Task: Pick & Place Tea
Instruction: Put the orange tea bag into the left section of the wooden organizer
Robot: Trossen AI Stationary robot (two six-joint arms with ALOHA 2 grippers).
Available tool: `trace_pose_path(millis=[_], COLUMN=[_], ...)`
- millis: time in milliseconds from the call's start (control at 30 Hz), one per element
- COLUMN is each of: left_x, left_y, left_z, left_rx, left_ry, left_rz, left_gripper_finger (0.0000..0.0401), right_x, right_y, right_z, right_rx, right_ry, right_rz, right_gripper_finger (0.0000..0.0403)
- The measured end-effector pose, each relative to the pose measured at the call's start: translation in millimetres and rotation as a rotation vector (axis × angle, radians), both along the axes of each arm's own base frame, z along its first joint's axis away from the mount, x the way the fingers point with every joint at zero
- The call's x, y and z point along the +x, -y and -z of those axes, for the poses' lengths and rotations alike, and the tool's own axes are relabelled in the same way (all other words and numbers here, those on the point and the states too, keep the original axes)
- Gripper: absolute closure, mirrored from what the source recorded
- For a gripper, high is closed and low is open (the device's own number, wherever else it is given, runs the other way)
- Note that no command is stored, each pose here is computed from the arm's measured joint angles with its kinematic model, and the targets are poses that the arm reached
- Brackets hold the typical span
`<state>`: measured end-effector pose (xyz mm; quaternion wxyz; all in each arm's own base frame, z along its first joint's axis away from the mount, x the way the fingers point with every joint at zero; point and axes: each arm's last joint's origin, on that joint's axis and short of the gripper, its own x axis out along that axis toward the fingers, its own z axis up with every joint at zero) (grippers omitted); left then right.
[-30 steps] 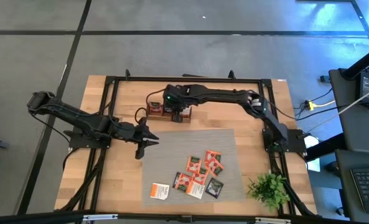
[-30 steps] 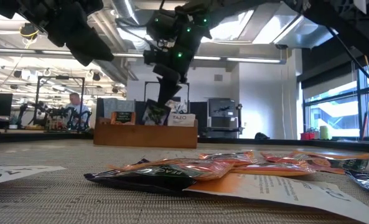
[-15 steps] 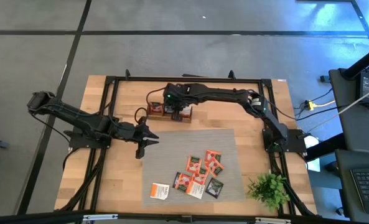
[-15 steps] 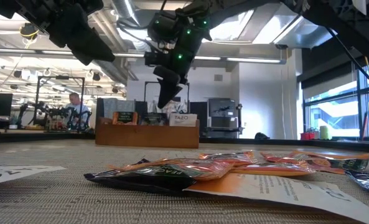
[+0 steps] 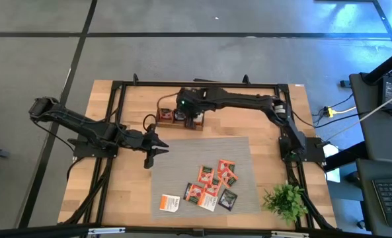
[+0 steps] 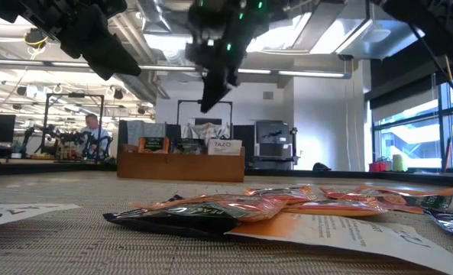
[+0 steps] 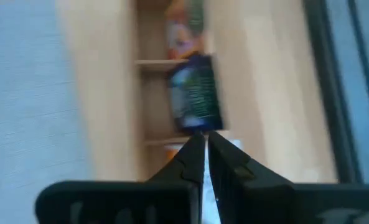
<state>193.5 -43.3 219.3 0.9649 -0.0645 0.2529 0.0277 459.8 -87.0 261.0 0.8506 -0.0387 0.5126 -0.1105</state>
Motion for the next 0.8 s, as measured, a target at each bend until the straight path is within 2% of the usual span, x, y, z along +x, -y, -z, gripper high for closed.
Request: trace_pose_path(millis=[100,167,300,433,567,700,800], left_x=[0,0,0,0,0,3,11], left_y=[0,0,0,0,1,2,6], left_z=[0,0,0,0,0,-3,-6], left_rx=[0.000,0.001,0.000,-0.007,-0.018,-0.035,-0.057], left_ry=[-0.001,-0.003,-0.002,0.002,0.002,0.042,0.104], left_rz=[0.000,0.000,0.000,0.010,0.029,0.026,0.079], left_gripper_finger=[0.0313,0.0313,0.0313,0.0313,0.0313,0.0313,0.0313], right_x=[-12,-20,-32,-51,-81,-110,-129], right_y=[-25,-42,-74,-102,-121,-134,-143], right_z=[-6,-8,-4,15,31,39,45], right_rx=[0.060,0.090,0.102,0.120,0.162,0.209,0.251], right_ry=[-0.094,-0.162,-0.196,-0.184,-0.164,-0.054,0.037], right_rz=[-0.057,-0.052,-0.087,-0.106,-0.050,-0.023,-0.026], right_gripper_finger=[0.0377,0.0377,0.0377,0.0377,0.0377,0.0377,0.0377])
